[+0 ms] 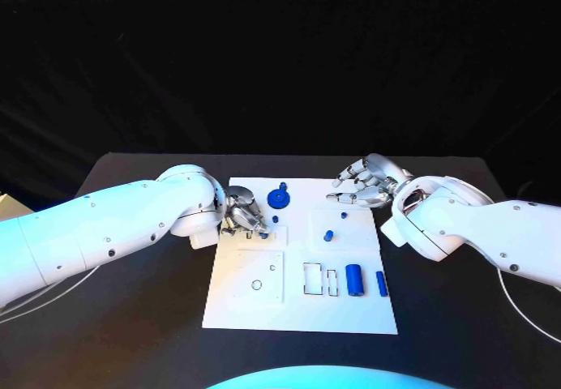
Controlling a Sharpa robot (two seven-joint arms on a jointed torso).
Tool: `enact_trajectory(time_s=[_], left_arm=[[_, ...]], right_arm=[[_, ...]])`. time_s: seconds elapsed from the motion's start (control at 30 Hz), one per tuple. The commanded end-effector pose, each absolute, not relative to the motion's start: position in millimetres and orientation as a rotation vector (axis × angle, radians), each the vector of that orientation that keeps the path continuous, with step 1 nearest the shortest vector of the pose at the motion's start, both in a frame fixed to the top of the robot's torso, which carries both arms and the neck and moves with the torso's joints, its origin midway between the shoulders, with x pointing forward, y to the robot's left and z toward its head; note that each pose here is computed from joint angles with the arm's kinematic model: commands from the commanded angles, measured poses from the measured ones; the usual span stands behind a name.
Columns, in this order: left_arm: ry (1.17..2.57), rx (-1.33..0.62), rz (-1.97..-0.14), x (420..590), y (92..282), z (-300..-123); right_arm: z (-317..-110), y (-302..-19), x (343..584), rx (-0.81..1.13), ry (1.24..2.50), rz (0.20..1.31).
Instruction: Assemble the parts on the task board
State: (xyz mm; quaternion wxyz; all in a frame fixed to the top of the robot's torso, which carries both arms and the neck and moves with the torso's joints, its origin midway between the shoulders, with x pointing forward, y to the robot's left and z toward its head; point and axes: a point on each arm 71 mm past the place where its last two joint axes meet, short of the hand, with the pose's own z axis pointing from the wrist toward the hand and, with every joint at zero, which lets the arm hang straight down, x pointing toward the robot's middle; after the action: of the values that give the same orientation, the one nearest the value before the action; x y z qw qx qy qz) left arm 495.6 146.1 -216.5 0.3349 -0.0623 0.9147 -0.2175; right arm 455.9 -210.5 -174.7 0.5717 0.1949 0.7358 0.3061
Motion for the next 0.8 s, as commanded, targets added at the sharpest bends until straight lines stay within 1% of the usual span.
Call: enact_trajectory(time_s=[0.03,0.3,0.8], left_arm=[[2.309,-0.156,-0.556,496.0,144.5,-215.3],[2.270,-0.131,-0.544,490.5,141.1,-222.2],[2.253,-0.120,-0.527,487.1,142.5,-224.0]], right_arm=[[-175.9,-210.1,455.4,0.445,1.740,0.720],[-176.7,-210.8,455.2,0.446,1.740,0.719],[-177.6,-211.3,454.9,0.447,1.742,0.718]])
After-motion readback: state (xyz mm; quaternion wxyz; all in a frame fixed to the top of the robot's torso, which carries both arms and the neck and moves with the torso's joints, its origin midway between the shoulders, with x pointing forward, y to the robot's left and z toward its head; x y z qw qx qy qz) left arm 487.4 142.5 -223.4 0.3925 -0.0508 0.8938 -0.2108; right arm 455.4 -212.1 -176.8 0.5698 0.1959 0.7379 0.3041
